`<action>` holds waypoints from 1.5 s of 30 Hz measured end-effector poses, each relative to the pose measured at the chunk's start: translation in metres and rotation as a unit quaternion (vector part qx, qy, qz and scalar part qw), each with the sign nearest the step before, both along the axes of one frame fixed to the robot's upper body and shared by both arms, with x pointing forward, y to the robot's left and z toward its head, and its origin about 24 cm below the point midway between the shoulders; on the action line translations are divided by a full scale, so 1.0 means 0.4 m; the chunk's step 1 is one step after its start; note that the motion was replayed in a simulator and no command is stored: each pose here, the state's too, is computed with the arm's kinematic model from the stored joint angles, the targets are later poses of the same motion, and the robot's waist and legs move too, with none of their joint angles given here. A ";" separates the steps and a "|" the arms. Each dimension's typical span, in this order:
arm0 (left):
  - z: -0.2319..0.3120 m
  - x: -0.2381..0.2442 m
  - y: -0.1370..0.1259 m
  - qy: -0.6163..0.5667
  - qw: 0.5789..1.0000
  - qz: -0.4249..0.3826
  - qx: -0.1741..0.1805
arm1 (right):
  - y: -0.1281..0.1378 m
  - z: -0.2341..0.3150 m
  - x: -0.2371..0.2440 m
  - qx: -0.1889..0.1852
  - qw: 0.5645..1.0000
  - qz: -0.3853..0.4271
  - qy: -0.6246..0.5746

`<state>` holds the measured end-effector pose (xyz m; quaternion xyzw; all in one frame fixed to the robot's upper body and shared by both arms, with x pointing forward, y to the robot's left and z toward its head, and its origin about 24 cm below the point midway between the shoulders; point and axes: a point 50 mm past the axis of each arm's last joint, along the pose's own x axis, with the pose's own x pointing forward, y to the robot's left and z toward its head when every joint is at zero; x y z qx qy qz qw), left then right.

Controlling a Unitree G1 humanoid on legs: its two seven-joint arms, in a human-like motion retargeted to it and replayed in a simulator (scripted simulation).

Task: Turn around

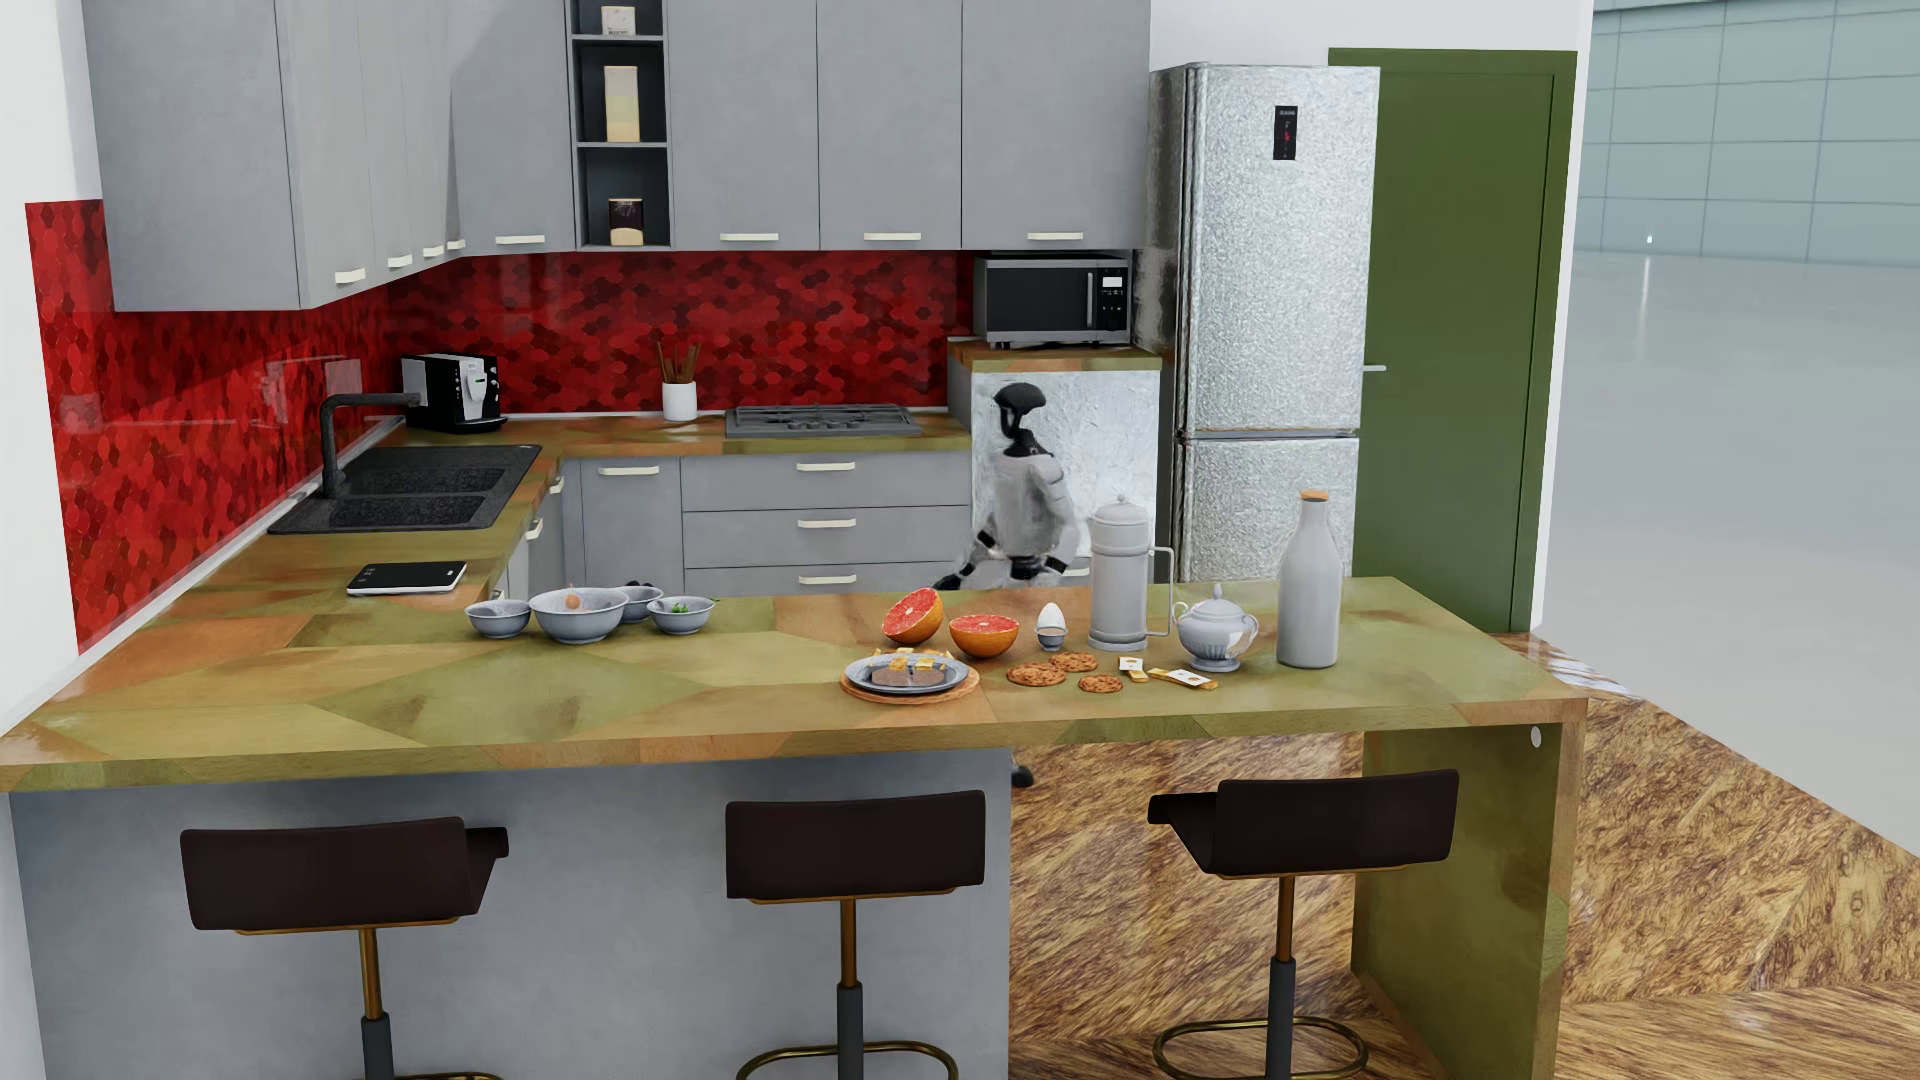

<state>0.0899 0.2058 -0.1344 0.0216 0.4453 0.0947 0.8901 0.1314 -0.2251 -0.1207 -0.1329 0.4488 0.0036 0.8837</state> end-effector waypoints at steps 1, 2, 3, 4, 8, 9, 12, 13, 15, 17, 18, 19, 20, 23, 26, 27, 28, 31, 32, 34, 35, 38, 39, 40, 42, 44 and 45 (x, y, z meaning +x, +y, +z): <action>0.005 0.008 0.010 0.002 1.000 -0.013 0.016 | 0.037 0.015 0.042 0.019 0.999 0.006 -0.030; 0.001 0.012 0.012 0.018 0.998 -0.050 0.029 | 0.076 0.038 0.082 0.032 0.996 0.030 -0.071; 0.000 0.021 0.022 0.026 0.998 -0.057 0.027 | 0.100 0.041 0.082 0.046 0.994 0.025 -0.097; 0.003 0.030 0.006 0.020 0.999 -0.048 0.006 | 0.102 0.037 0.059 0.050 0.993 0.015 -0.107; -0.026 -0.057 0.012 0.073 0.997 -0.010 -0.021 | 0.112 0.039 0.081 0.060 0.992 -0.020 -0.113; -0.026 -0.073 0.020 0.079 0.997 0.005 -0.017 | 0.112 0.036 0.075 0.053 0.993 -0.010 -0.105; -0.030 -0.059 -0.005 0.093 0.995 0.033 -0.033 | 0.044 0.002 0.017 0.012 0.999 0.007 -0.038; -0.030 -0.052 -0.007 0.105 0.994 0.006 -0.028 | 0.049 0.008 0.036 0.013 0.999 0.006 -0.042; -0.029 -0.037 0.037 0.124 0.992 -0.040 0.006 | 0.120 0.013 0.047 0.048 0.997 0.006 -0.068; -0.018 0.015 -0.012 0.068 0.996 -0.049 -0.010 | 0.083 0.001 0.003 0.037 0.998 -0.008 -0.049; -0.008 0.029 -0.024 0.036 0.999 -0.040 -0.006 | 0.058 -0.010 -0.033 0.026 0.999 -0.007 -0.027; -0.001 0.049 -0.041 0.011 0.999 -0.049 -0.012 | 0.030 -0.018 -0.049 0.011 1.000 -0.002 -0.004; 0.007 0.052 -0.042 -0.007 0.998 -0.052 -0.022 | 0.030 -0.013 -0.023 0.011 1.000 -0.007 -0.007; -0.004 0.017 0.010 0.018 0.999 -0.047 -0.018 | 0.100 0.017 0.058 0.031 0.997 -0.002 -0.068; -0.003 0.043 -0.041 0.024 0.997 -0.043 -0.055 | 0.077 0.028 0.036 0.026 0.995 -0.017 -0.096; -0.016 0.000 -0.019 0.055 0.997 -0.037 -0.045 | 0.095 0.037 0.062 0.042 0.993 -0.013 -0.108; -0.026 -0.032 -0.007 0.081 0.996 -0.024 -0.040 | 0.111 0.037 0.069 0.059 0.992 -0.009 -0.108; -0.027 -0.039 -0.010 0.094 0.995 -0.007 -0.019 | 0.122 0.032 0.071 0.080 0.993 0.010 -0.085; -0.025 -0.018 -0.021 0.088 0.996 -0.012 -0.023 | 0.116 0.019 0.041 0.079 0.995 0.015 -0.067; -0.033 -0.056 -0.008 0.112 0.993 -0.022 -0.019 | 0.113 0.029 0.067 0.074 0.994 0.041 -0.070; -0.030 -0.055 -0.006 0.111 0.993 -0.029 -0.023 | 0.113 0.026 0.063 0.069 0.994 0.051 -0.063; -0.024 -0.028 -0.007 0.098 0.994 -0.041 0.008 | 0.089 0.017 0.037 0.055 0.996 0.058 -0.043; -0.021 -0.011 -0.001 0.090 0.995 -0.041 0.012 | 0.089 0.032 0.056 0.057 0.995 0.052 -0.064; -0.023 -0.027 0.001 0.088 0.996 -0.031 0.008 | 0.110 0.038 0.072 0.065 0.993 0.055 -0.076; -0.025 -0.050 -0.009 0.077 0.997 0.002 -0.014 | 0.076 0.010 0.019 0.058 0.997 0.013 -0.053; -0.022 -0.030 -0.023 0.073 0.997 -0.017 0.002 | 0.061 0.002 0.004 0.043 0.998 0.008 -0.036; -0.024 -0.030 -0.009 0.082 0.996 -0.022 0.004 | 0.062 0.013 0.033 0.037 0.998 0.009 -0.051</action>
